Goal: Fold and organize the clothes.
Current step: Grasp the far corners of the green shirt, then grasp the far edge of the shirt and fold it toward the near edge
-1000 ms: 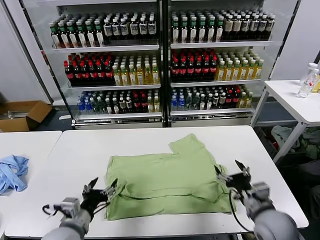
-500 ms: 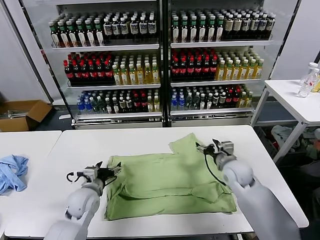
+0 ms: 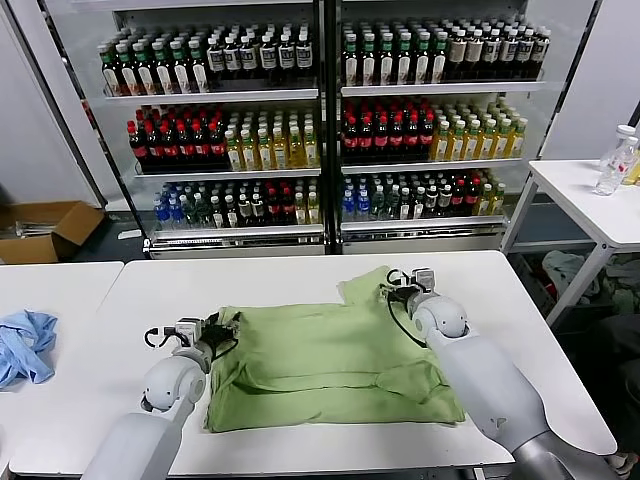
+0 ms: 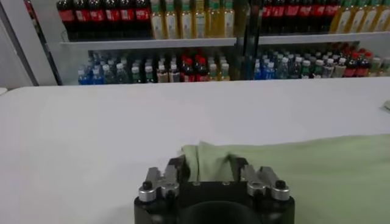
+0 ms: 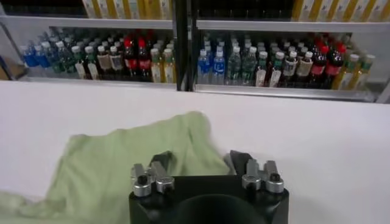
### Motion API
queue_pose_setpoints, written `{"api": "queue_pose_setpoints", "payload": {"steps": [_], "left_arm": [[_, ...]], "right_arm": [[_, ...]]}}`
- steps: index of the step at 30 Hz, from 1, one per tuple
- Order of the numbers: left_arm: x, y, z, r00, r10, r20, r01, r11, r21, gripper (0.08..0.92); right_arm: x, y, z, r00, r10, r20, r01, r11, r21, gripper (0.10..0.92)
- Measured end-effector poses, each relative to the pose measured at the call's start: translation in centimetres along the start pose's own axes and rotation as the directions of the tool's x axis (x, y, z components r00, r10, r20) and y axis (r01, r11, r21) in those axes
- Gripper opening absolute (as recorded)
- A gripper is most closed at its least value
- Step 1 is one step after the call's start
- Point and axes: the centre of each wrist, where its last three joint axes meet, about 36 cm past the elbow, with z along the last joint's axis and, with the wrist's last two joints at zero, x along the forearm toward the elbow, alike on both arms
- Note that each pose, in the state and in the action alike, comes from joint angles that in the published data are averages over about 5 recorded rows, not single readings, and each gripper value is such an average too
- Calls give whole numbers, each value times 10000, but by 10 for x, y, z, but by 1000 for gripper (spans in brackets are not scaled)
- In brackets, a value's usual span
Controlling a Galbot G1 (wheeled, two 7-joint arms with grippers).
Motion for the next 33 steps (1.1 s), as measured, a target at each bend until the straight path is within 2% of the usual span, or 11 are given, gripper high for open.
{"api": "queue_pose_setpoints", "payload": {"steps": [8, 12, 15, 24, 33], "left_arm": [[6, 3, 4, 9989, 461, 19, -461, 9976, 514, 229], [14, 3, 4, 9970, 743, 236, -758, 9944, 740, 124], [22, 4, 1, 9942, 933, 529, -975, 9916, 845, 87], [56, 4, -10, 9805, 1348, 1429, -1491, 9843, 943, 84], [94, 7, -10, 9712, 1622, 1746, -1817, 9780, 1021, 84]], "right_arm": [[4, 2, 2, 9997, -187, 185, 186, 9998, 70, 281], [15, 3, 0, 9978, -317, 576, 311, 9995, 109, 169], [29, 2, -6, 9941, -407, 1004, 401, 9992, 73, 115], [88, -8, -12, 9728, -647, 2226, 658, 9978, 22, 108], [156, -16, 16, 9593, -761, 2720, 794, 9968, -12, 108]]}}
